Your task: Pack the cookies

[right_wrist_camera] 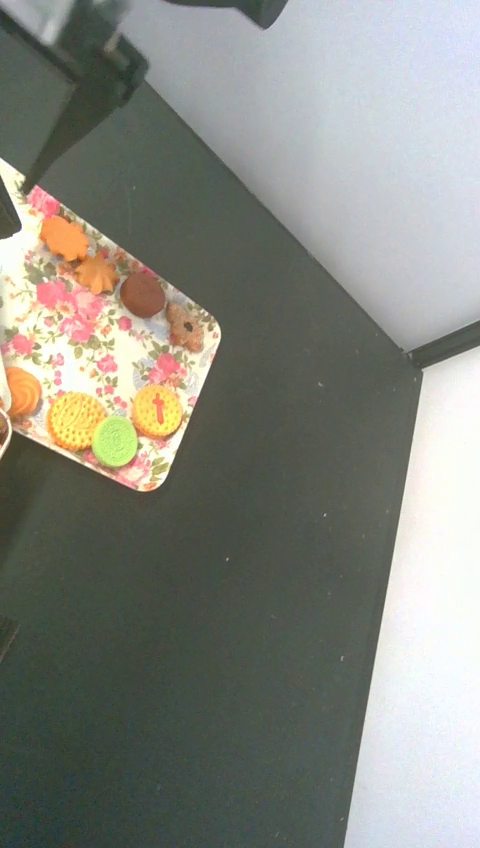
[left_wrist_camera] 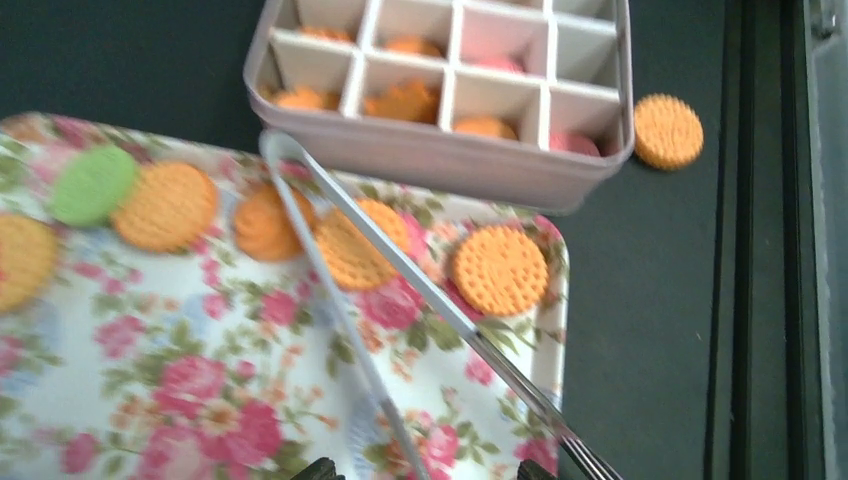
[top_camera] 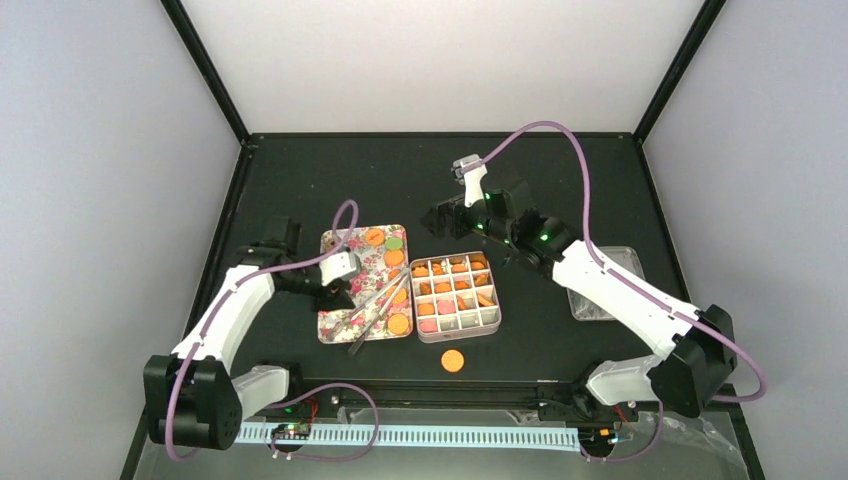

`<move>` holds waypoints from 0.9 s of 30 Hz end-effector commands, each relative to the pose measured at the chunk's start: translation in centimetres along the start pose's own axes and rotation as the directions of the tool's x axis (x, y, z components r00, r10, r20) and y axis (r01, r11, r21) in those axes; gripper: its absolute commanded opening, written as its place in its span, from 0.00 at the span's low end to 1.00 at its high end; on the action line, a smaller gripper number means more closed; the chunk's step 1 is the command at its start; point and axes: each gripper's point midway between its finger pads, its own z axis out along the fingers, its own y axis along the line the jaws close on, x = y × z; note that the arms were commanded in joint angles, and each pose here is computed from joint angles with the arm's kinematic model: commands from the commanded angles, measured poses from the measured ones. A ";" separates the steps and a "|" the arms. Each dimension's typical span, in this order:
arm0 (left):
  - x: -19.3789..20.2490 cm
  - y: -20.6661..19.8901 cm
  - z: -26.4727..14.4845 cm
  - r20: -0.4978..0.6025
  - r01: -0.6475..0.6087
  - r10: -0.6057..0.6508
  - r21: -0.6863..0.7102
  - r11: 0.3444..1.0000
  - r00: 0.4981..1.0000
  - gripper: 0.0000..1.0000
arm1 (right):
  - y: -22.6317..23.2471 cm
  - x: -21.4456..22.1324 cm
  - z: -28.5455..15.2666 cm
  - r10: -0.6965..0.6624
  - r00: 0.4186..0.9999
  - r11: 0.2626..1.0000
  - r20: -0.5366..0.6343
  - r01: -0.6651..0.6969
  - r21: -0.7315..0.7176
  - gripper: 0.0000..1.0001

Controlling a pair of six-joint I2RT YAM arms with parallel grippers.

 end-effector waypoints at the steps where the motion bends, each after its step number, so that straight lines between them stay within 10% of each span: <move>1: 3.4 -0.7 1.9 -0.152 0.012 -0.013 -0.004 1.000 0.988 0.47 | -0.8 -0.4 -1.0 -0.019 0.999 0.999 0.027 0.018 0.040 0.99; 27: 10.2 -0.5 6.8 -0.493 0.131 -0.140 -0.052 0.990 0.858 0.10 | -1.7 1.2 -2.1 0.024 0.999 0.995 0.041 -0.028 0.099 0.94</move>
